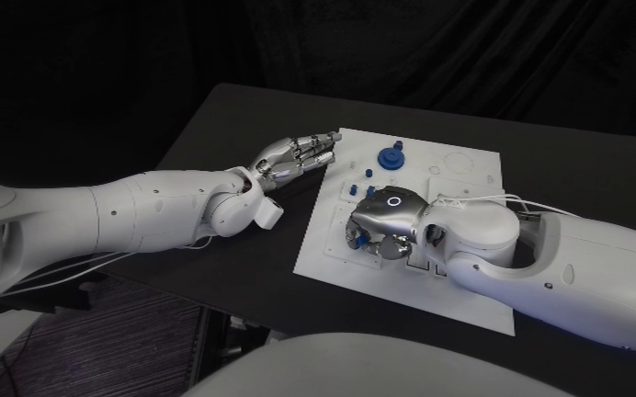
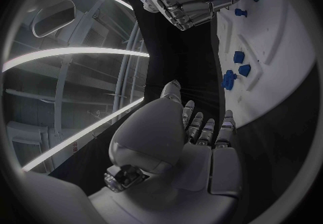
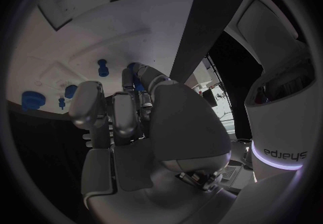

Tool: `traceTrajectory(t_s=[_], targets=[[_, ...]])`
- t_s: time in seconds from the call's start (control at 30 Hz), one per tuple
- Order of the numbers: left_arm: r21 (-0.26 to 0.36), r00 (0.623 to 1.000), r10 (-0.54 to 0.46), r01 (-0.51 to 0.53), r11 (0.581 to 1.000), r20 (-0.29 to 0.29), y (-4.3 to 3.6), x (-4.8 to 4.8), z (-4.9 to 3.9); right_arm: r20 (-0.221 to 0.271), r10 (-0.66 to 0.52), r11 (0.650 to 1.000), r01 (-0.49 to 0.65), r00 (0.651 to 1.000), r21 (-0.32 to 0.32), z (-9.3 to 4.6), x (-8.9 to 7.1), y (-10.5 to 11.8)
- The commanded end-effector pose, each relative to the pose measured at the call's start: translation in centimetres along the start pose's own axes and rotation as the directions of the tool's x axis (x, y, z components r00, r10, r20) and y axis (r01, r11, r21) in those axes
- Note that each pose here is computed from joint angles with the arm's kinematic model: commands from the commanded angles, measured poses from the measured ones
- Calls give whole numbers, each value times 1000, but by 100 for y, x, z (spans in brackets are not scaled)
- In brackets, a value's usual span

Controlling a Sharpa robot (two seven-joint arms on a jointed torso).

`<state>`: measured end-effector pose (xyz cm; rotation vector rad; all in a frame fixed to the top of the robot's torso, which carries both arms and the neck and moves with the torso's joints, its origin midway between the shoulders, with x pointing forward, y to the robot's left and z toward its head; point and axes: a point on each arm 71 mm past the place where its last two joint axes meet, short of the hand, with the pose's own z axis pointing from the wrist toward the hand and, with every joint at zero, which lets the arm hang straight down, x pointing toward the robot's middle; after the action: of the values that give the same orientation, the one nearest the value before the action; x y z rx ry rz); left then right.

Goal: Assemble the parts on the task board

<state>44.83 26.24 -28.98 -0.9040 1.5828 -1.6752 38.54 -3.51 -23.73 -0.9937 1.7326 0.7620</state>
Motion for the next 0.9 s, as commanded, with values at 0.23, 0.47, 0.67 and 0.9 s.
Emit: traceTrajectory(t_s=[0.23,0.47,0.67,0.9], targets=[[73,1000,-16,16,997,-10,-41,19,6,-43,-17,1000,18,999,20,17,78,-21],[72,1000,-17,18,997,-12,-33,21,12,-41,-14,1000,15,999,17,17,91,-27],[70,1000,-17,18,997,-12,-27,20,14,-29,-12,1000,13,1000,13,14,89,-33],[68,1000,-17,18,998,-12,-20,17,11,-18,-10,1000,11,1000,16,4,86,-41]])
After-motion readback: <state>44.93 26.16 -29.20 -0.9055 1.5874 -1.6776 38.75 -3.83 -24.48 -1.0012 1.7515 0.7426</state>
